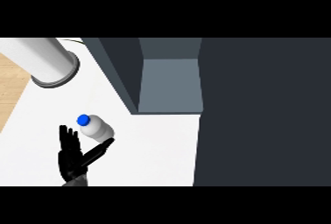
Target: Pick up the bottled water, place it into the cabinet and close the cabinet
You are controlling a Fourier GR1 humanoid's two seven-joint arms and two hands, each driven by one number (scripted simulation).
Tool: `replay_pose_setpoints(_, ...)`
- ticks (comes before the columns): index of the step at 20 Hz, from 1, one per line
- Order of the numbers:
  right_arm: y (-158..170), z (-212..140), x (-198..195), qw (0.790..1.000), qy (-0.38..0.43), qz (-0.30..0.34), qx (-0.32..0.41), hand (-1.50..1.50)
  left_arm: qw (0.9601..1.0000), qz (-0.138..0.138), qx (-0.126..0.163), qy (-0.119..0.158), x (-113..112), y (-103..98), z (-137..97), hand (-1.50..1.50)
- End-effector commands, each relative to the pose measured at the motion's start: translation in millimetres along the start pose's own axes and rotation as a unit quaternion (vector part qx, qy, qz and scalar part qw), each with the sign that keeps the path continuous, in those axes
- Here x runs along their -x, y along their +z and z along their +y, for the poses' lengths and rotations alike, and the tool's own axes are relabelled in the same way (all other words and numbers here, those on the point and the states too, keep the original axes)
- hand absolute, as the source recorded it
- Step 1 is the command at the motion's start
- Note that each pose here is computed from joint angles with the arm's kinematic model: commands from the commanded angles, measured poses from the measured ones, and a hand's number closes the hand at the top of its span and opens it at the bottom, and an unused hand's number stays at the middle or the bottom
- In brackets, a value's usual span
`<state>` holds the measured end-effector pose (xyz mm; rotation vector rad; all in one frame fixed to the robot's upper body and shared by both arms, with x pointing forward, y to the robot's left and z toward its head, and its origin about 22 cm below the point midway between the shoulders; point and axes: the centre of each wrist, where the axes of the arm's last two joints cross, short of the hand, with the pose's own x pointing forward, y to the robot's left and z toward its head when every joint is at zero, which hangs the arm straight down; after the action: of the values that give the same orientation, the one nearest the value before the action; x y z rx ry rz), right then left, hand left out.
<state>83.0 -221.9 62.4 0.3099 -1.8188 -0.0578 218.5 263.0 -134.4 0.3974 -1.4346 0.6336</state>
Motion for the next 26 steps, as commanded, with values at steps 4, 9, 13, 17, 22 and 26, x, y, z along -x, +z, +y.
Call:
replay_pose_setpoints(4, -4, -5, -5, 1.000, -0.006, -0.004, 0.000, -1.50, 0.9991, 0.013, 0.008, 0.039, 19, -10, -1, -1.50)
replay_pose_setpoints(9, -7, 11, -5, 1.000, -0.007, -0.003, -0.004, -1.50, 0.9963, 0.004, 0.022, 0.083, 32, -3, -8, -1.50)
replay_pose_setpoints(13, -15, -16, 4, 1.000, -0.009, 0.004, -0.009, -1.50, 0.9949, 0.013, 0.050, 0.087, 15, -23, -19, -1.50)
replay_pose_setpoints(17, 1, 2, 7, 1.000, -0.011, 0.019, -0.004, -1.50, 0.9899, 0.014, 0.067, 0.124, 19, -24, -27, -1.50)
replay_pose_setpoints(22, -26, 1, 13, 1.000, -0.016, 0.001, -0.012, -1.50, 0.9889, 0.017, 0.090, 0.117, 30, -19, -28, -1.50)
replay_pose_setpoints(26, -19, -5, 19, 1.000, -0.008, -0.002, -0.006, -1.50, 0.9889, 0.018, 0.105, 0.104, 20, -26, -53, 1.50)
